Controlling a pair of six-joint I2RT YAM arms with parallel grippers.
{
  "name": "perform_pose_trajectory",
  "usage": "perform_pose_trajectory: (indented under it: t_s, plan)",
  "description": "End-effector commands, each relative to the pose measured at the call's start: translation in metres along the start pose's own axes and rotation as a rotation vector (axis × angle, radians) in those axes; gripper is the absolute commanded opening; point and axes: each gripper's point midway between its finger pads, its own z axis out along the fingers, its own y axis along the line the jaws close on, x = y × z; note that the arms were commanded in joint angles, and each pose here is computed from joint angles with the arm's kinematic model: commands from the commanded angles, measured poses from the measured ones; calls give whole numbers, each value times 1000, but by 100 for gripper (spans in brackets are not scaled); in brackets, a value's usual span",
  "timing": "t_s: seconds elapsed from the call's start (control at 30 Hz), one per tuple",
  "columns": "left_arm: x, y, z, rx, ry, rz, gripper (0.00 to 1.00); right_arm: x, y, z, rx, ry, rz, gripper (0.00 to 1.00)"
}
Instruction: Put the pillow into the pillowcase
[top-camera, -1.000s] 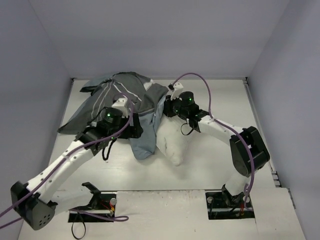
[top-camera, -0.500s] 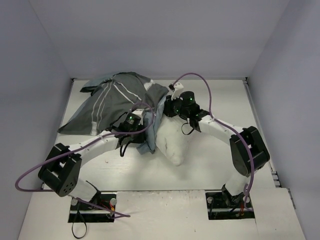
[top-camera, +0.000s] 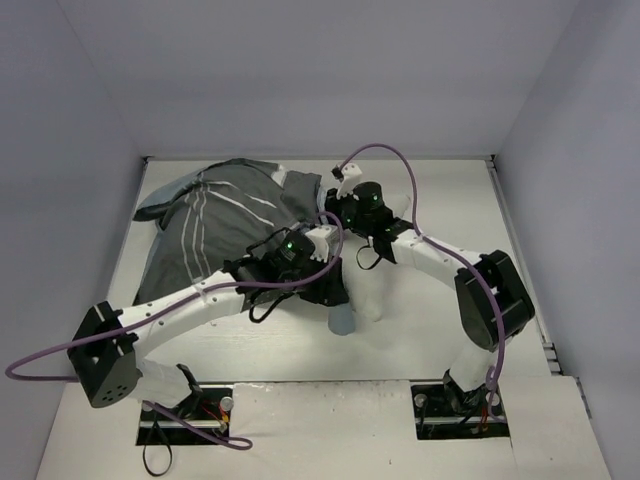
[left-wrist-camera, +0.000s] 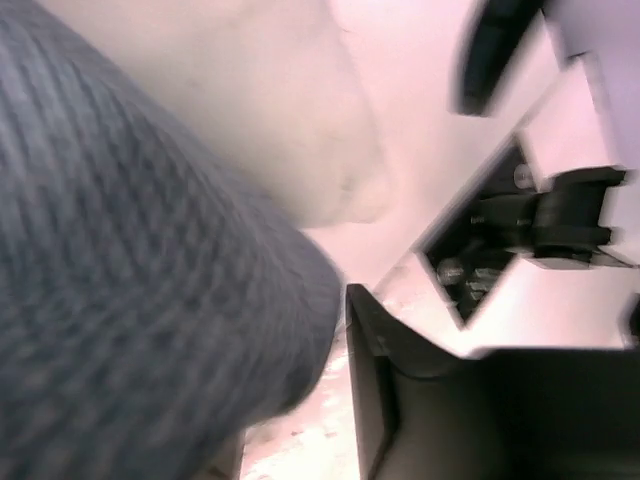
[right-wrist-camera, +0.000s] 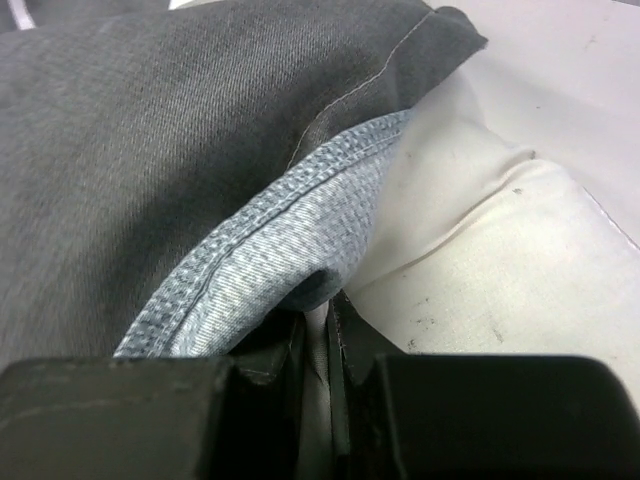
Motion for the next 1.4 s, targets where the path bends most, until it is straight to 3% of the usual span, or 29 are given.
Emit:
perform_pose_trajectory:
  t_s: [0.0, 0.03, 0.13, 0.2, 0.23, 0.3, 0.47, 0.63, 0.9, 1.03, 1.13, 1.17, 1.23, 1.27, 1.3, 1.37]
  plan:
    - [-43, 9, -36, -140, -99, -3, 49, -21, 3, 3, 17, -84, -25, 0]
    - [-59, 20, -50, -229, -161, 11, 63, -22, 6, -1, 6, -86, -36, 0]
    - [-103, 29, -96, -404, -295, 43, 72, -27, 10, -15, -5, -95, -53, 4]
    - [-129, 34, -121, -465, -373, 51, 74, -26, 7, -23, 12, -66, -86, 21]
    - [-137, 39, -126, -486, -395, 45, 74, -37, 6, -29, 26, -82, -102, 39]
    - [-159, 55, -134, -511, -423, 20, 75, -44, -5, -44, 68, -81, -115, 58]
    - [-192, 77, -116, -531, -378, 79, 75, -74, -26, -90, 140, -158, -75, 85]
    - [-225, 81, -100, -529, -373, 120, 75, -75, -43, -113, 221, -181, -47, 91]
    - [-242, 132, -38, -645, -253, 156, 75, -22, -63, -89, 232, -47, 17, 92]
    - [-244, 157, -19, -721, -220, 167, 75, 6, -65, -73, 201, 27, 32, 91]
    - [-235, 184, -3, -775, -160, 168, 75, 23, -61, -65, 157, 63, 30, 83]
    - [-234, 189, -2, -778, -148, 166, 74, 29, -62, -64, 153, 76, 30, 74]
    - [-233, 195, 4, -745, -126, 155, 19, 36, -61, -62, 141, 88, 20, 55]
    - [-232, 195, 7, -725, -122, 149, 1, 39, -61, -61, 135, 96, 14, 22]
    - [-237, 188, 7, -689, -134, 148, 0, 40, -59, -61, 124, 95, 9, 4]
    - [-249, 140, 15, -476, -157, 173, 0, 37, -56, -60, 95, 88, -16, 0]
